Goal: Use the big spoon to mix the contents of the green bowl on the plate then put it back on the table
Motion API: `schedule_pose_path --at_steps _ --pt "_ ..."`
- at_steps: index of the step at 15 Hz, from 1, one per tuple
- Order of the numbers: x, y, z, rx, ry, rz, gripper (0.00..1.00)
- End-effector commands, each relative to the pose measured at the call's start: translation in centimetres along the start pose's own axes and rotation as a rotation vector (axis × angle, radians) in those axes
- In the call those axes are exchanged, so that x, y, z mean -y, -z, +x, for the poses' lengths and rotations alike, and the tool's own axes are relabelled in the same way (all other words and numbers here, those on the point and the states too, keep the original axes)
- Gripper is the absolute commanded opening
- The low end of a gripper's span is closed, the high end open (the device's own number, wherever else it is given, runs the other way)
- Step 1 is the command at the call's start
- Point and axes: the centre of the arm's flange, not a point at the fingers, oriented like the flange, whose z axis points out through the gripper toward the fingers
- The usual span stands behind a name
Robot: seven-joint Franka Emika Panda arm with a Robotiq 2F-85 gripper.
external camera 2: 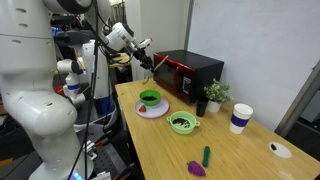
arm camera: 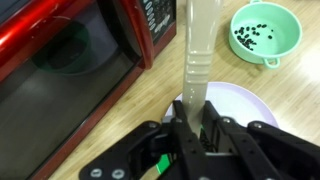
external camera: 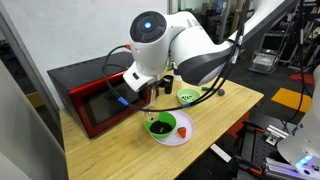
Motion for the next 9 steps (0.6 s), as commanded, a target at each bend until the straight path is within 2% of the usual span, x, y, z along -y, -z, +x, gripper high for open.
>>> schedule_pose_path --at_steps 1,5,9 --pt "2.9 -1.5 -0.4 0.034 0.019 0.033 0.06" --pt "4.5 -3.5 -0.5 0.055 0.007 0.069 0.06" --pt "5.0 -4.4 0.0 0.096 -0.006 0.07 0.06"
